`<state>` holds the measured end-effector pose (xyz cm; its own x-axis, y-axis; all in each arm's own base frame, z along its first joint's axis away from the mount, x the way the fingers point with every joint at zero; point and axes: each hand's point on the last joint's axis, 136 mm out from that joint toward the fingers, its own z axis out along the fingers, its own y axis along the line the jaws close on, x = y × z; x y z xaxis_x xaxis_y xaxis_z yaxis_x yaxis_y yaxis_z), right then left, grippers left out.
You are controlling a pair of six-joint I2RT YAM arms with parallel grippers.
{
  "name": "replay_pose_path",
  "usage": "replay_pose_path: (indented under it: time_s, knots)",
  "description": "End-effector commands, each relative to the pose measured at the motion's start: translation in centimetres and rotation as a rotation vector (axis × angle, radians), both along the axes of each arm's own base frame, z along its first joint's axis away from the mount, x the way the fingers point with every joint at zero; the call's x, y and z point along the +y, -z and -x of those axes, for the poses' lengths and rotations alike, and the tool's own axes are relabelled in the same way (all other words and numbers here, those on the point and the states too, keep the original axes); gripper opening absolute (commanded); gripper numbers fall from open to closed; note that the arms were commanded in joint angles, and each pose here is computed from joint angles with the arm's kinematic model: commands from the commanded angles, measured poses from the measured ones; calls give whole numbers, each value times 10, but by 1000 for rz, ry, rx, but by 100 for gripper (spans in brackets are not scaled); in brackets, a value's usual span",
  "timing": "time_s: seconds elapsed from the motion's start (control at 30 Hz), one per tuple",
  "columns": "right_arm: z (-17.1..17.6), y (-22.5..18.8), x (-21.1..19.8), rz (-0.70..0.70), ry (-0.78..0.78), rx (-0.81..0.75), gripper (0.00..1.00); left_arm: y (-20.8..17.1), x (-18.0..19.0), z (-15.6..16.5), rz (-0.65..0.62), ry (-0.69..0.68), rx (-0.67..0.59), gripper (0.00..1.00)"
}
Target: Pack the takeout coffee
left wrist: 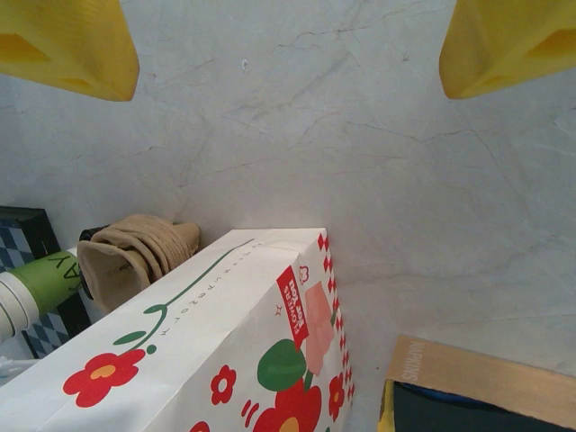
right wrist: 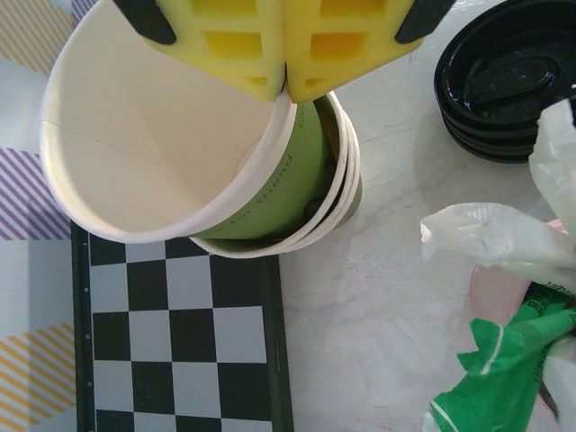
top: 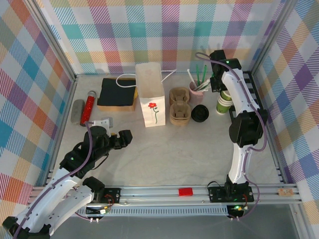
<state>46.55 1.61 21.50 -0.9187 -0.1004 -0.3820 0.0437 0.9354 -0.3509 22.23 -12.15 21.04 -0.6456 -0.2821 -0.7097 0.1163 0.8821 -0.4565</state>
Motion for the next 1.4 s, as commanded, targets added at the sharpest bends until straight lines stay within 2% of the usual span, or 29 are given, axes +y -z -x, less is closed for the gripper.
replay_pose_path:
  time_s: [0.0, 0.13, 0.73, 1.17, 1.37]
  knots:
    - [5, -8, -2, 50, -10, 19, 1, -16, 0, 2, 3, 7, -32, 86]
    - [6, -21, -5, 87, -9, 1, 1, -22, 1, 2, 2, 11, -44, 86]
    - [27, -97, 1, 70, -26, -166, 1, -49, 0, 6, 23, 33, -93, 87]
    - [71, -161, 33, 65, -123, -298, 0, -67, 0, 8, 31, 39, -123, 87]
    - [98, -174, 61, 59, -214, -309, 0, -73, -1, 8, 43, 46, -132, 87]
